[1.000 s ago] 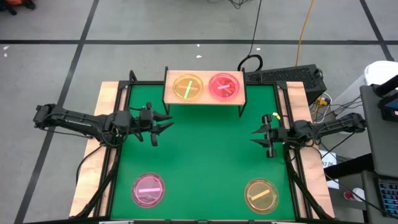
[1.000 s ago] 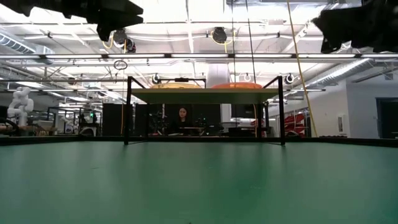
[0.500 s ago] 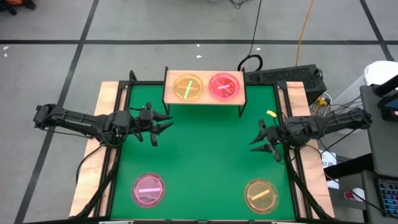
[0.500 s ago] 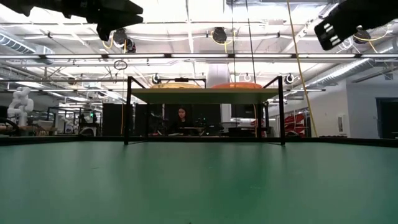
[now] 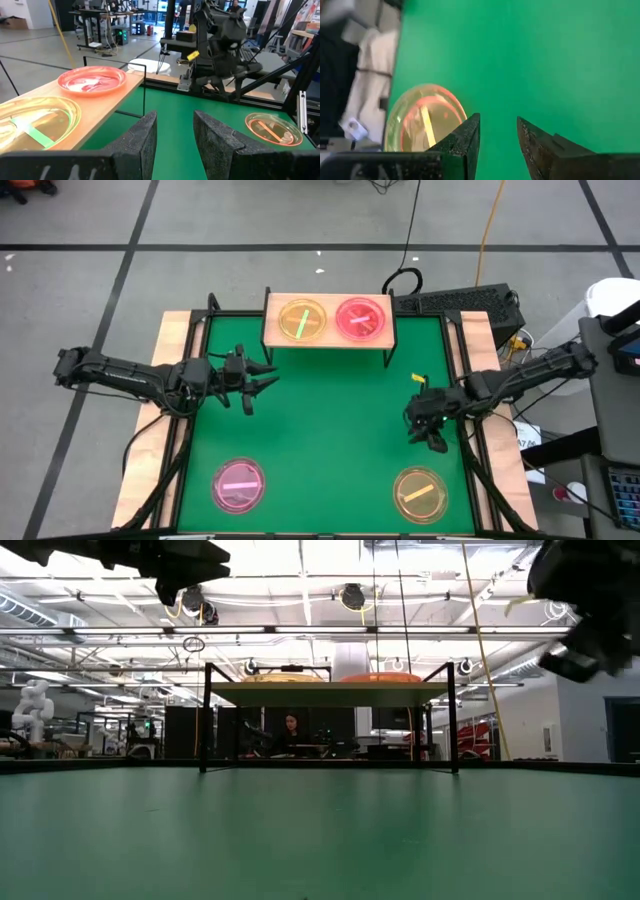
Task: Place and stack plates onto a shelf
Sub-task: Stack the orange plate on top of the other orange plates on the shelf
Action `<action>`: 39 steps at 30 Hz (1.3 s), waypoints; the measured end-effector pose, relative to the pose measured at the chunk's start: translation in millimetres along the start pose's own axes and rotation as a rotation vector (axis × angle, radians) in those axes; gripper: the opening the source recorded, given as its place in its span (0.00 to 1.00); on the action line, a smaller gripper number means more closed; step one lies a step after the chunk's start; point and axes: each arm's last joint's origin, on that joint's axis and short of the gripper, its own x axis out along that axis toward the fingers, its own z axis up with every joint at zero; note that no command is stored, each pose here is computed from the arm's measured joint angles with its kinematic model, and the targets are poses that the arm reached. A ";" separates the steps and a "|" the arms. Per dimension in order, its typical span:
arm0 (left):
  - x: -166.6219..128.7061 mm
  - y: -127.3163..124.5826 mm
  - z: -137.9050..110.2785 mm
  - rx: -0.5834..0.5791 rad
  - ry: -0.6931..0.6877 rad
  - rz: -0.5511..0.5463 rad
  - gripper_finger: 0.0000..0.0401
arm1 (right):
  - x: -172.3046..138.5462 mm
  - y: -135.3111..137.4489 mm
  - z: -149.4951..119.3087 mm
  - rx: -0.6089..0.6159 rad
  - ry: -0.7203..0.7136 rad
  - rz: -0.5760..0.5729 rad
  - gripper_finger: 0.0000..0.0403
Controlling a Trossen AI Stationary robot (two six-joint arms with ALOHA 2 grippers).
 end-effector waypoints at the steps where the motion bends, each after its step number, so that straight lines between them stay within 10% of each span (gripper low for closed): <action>1: 0.0 0.0 -0.1 0.000 0.000 0.000 0.33 | 2.8 -0.2 -2.2 0.020 0.036 -0.009 0.28; 39: 0.0 0.0 -0.1 0.000 0.001 0.000 0.33 | 68.5 -9.3 -58.8 0.119 0.136 0.187 0.28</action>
